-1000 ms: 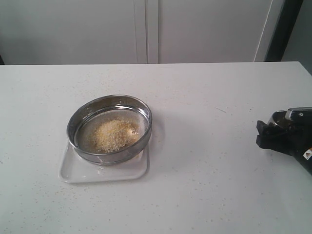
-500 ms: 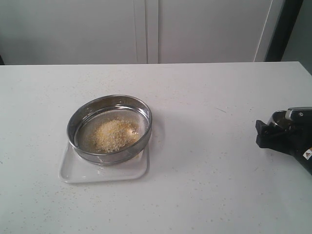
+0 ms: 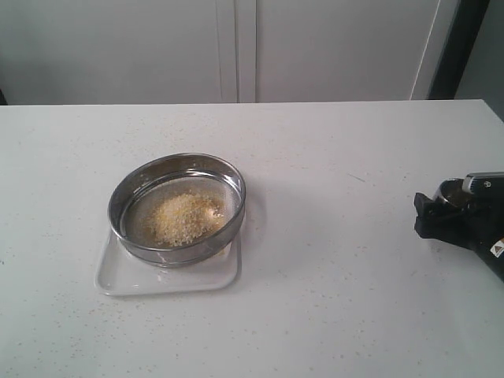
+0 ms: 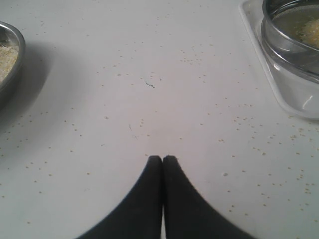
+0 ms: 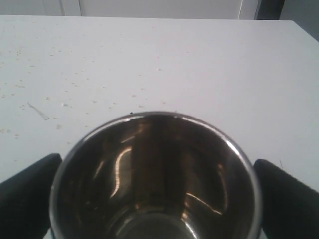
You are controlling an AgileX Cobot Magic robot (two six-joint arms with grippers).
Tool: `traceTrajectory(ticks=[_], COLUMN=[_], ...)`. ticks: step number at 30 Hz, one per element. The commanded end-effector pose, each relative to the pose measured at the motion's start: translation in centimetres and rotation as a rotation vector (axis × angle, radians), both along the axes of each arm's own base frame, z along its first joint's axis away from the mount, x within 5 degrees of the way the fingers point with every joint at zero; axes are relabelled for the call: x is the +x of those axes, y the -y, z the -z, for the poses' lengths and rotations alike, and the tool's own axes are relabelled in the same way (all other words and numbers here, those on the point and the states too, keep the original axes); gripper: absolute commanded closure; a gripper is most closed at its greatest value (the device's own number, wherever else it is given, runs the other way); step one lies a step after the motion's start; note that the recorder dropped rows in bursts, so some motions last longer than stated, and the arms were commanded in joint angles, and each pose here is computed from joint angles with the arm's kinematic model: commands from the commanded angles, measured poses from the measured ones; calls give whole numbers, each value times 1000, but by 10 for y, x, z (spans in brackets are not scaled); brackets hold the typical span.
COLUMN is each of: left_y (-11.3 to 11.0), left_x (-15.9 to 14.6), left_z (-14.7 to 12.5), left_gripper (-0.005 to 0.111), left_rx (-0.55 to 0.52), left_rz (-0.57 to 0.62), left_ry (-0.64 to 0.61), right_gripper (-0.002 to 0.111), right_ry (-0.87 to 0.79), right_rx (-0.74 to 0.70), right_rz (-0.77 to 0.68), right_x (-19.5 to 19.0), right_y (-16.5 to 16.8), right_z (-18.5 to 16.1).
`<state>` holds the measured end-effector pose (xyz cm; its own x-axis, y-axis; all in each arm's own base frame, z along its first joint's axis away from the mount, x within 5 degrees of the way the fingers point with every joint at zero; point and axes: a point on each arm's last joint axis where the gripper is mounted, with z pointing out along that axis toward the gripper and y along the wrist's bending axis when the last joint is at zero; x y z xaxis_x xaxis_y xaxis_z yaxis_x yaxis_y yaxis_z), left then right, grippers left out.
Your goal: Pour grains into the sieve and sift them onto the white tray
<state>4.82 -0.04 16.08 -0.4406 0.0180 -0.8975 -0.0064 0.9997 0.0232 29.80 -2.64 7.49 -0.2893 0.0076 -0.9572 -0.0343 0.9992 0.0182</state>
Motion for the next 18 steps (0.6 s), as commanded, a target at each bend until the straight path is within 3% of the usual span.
traceTrajectory(ticks=[1, 18], left_y=[0, 0], left_x=[0, 0], left_z=[3, 3], left_gripper=[107, 107], left_rx=[-8, -8], left_rz=[0, 0], left_ry=[-13, -13], right_gripper=[15, 15], right_ry=[26, 237], right_rx=[-6, -26], right_rz=[9, -86], right_x=[0, 0], right_y=[3, -6], right_z=[-5, -82])
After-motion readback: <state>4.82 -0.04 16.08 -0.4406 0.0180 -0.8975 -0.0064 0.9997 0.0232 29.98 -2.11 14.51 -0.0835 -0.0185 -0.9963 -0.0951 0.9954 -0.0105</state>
